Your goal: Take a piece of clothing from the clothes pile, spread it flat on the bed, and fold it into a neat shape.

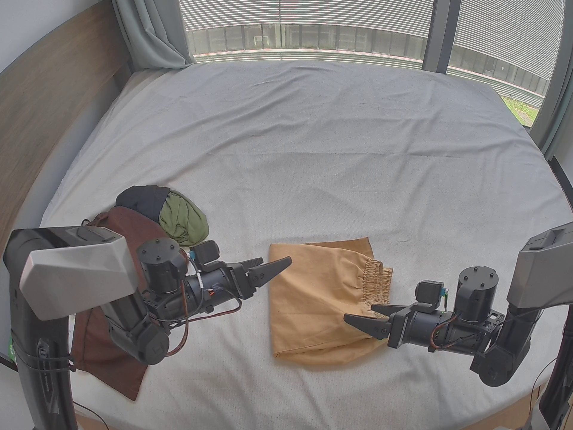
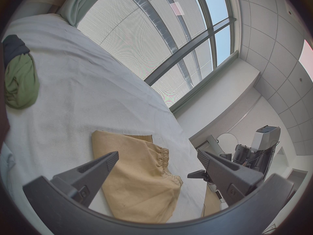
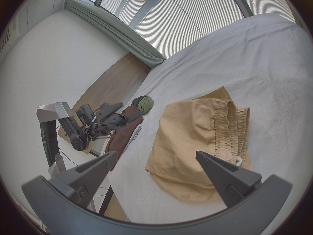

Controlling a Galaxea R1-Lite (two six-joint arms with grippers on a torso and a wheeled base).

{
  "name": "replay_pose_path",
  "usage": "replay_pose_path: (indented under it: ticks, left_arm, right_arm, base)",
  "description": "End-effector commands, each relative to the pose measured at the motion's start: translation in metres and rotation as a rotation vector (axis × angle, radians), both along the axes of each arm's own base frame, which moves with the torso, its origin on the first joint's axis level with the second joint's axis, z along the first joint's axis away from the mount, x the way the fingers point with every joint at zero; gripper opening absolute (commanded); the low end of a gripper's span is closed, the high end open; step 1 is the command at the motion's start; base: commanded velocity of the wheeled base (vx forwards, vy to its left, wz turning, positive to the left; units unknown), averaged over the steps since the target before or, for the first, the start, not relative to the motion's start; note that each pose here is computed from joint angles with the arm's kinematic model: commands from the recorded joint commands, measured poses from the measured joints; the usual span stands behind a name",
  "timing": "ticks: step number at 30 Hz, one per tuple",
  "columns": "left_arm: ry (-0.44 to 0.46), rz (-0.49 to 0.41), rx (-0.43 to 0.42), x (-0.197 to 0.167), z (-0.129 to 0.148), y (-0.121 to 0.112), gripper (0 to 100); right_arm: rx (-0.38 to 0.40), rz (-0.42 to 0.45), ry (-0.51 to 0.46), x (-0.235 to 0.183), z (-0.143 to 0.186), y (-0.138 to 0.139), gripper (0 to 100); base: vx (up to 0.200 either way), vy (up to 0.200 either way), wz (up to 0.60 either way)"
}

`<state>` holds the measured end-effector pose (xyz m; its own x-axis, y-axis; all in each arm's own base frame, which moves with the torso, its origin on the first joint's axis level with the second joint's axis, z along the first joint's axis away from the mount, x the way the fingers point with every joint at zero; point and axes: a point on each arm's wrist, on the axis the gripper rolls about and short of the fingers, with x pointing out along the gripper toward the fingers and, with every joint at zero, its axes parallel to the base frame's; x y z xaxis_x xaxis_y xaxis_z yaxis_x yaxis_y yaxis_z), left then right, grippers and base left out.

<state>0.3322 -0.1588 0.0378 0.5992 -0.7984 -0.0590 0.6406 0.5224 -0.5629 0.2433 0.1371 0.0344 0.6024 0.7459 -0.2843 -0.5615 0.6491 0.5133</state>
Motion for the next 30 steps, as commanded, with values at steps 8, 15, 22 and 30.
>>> replay_pose_path:
  ticks: [8,15,22,30]
  left_arm:
    - [-0.069,0.074,0.019,-0.013,0.032,0.043,100]
    - [-0.059,0.089,0.044,-0.015,0.027,0.051,100]
    - [-0.062,0.089,0.044,-0.015,0.028,0.051,100]
    - [-0.063,0.092,0.044,-0.015,0.028,0.052,100]
  right_arm:
    - [-0.052,0.007,0.088,0.0,-0.029,0.003,100]
    - [-0.088,-0.022,0.123,0.005,-0.047,0.002,100]
    - [-0.129,-0.05,0.142,0.01,-0.061,-0.007,100]
    - [-0.15,-0.048,0.137,0.012,-0.067,-0.008,100]
  base:
    - [0.0,0.0,0.0]
    - [0.0,0.0,0.0]
    - [0.0,0.0,0.0]
    - [0.0,0.0,0.0]
